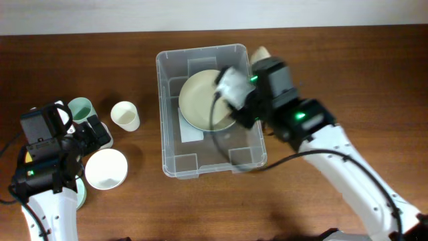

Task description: Pack container

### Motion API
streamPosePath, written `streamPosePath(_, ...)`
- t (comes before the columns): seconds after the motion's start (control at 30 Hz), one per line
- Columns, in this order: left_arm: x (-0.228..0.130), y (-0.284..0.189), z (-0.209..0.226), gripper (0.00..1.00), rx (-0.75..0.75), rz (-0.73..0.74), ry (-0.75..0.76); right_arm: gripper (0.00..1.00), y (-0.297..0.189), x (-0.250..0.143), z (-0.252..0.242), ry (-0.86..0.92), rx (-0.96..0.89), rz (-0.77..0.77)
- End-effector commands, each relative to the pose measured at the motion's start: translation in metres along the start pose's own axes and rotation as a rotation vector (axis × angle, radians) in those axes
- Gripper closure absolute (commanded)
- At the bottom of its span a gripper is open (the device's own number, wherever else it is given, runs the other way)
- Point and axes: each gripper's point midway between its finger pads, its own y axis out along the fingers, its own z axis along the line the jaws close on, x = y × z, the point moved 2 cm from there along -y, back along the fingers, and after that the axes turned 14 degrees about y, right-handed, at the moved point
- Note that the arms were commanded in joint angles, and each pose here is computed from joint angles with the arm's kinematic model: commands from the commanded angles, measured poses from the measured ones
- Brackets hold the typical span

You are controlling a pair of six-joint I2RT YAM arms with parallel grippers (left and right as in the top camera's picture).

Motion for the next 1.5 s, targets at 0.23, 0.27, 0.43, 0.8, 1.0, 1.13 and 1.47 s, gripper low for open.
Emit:
streamPosePath(0.23, 0.006, -0.005, 0.0, 0.01, -0.007, -0.022, -0.017, 0.96, 0.039, -0.01, 0.015, -0.199, -0.05, 0.101)
streamPosePath(0.27, 0.006, -0.005, 0.0, 0.0, -0.007, -0.022, -0.017, 0.96, 0.039, -0.01, 0.014, -0.198, -0.054, 0.102)
streamPosePath(0.43, 0.006, -0.005, 0.0, 0.0, -0.007, -0.021, -0.017, 0.96, 0.038, -0.01, 0.007, -0.165, -0.101, 0.107)
streamPosePath(0.8, 0.005, -0.005, 0.0, 0.01, -0.007, -0.017, -0.017, 0.96, 0.035, -0.007, 0.003, -0.166, -0.126, 0.098)
streamPosePath(1.0, 0.005, -0.005, 0.0, 0.01, -0.007, -0.014, -0.017, 0.96, 0.033, -0.004, 0.002, -0.147, -0.131, 0.086)
streamPosePath(1.13, 0.003, -0.005, 0.0, 0.01, -0.008, -0.008, -0.017, 0.96, 0.033, -0.004, 0.002, -0.147, -0.132, 0.085)
streamPosePath(1.47, 0.003, -0.005, 0.0, 0.0, -0.008, -0.007, -0.016, 0.96, 0.031, -0.001, 0.001, -0.087, -0.14, 0.07)
